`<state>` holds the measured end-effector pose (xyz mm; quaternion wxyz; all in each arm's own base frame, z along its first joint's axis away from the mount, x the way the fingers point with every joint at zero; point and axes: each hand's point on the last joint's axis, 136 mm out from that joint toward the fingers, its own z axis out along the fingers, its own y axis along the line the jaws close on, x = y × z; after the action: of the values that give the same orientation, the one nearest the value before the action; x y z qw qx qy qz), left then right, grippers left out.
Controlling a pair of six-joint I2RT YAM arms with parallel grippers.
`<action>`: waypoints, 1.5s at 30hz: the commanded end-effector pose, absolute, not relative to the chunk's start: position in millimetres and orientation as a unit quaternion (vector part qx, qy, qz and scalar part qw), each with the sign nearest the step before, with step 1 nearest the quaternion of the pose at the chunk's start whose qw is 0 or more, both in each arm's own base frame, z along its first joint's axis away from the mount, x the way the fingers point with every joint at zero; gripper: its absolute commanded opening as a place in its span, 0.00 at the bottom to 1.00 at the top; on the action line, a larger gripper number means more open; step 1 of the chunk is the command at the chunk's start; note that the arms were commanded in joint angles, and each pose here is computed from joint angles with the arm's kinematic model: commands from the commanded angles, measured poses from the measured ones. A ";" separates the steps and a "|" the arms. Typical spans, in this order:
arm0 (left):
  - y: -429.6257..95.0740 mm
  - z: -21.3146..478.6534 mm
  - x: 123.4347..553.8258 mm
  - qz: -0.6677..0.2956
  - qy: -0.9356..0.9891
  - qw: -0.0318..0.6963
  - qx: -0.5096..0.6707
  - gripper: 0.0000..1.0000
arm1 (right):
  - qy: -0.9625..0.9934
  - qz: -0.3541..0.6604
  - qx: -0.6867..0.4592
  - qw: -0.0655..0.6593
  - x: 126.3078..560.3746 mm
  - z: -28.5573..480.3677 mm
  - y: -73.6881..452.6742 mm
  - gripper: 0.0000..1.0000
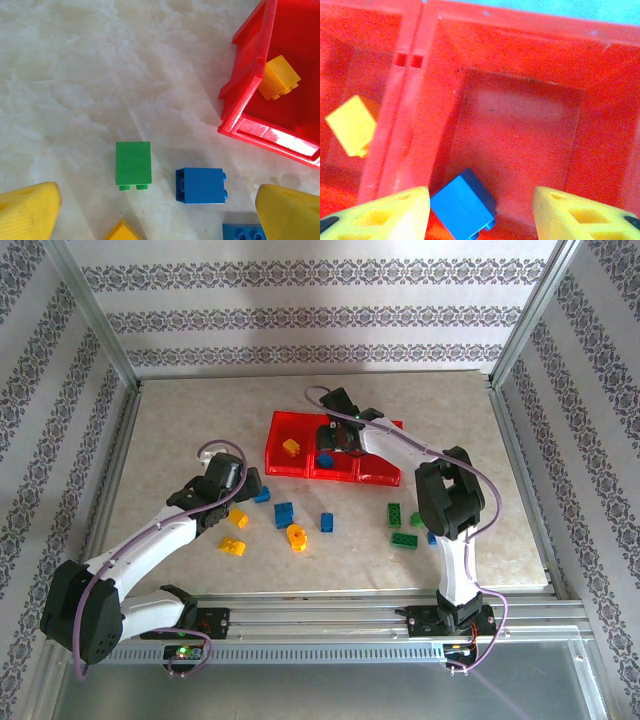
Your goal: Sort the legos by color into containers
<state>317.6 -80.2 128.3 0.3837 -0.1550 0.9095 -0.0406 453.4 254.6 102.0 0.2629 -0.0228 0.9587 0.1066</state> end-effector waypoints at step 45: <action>-63.0 20.4 272.9 0.027 0.961 0.208 -0.179 0.89 | 0.929 0.019 0.204 0.309 298.7 113.8 59.5 0.98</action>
<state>284.0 -71.2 26.3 0.2254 -0.1617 0.9605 0.0226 301.6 64.8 114.8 0.3090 0.1896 0.9317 0.0228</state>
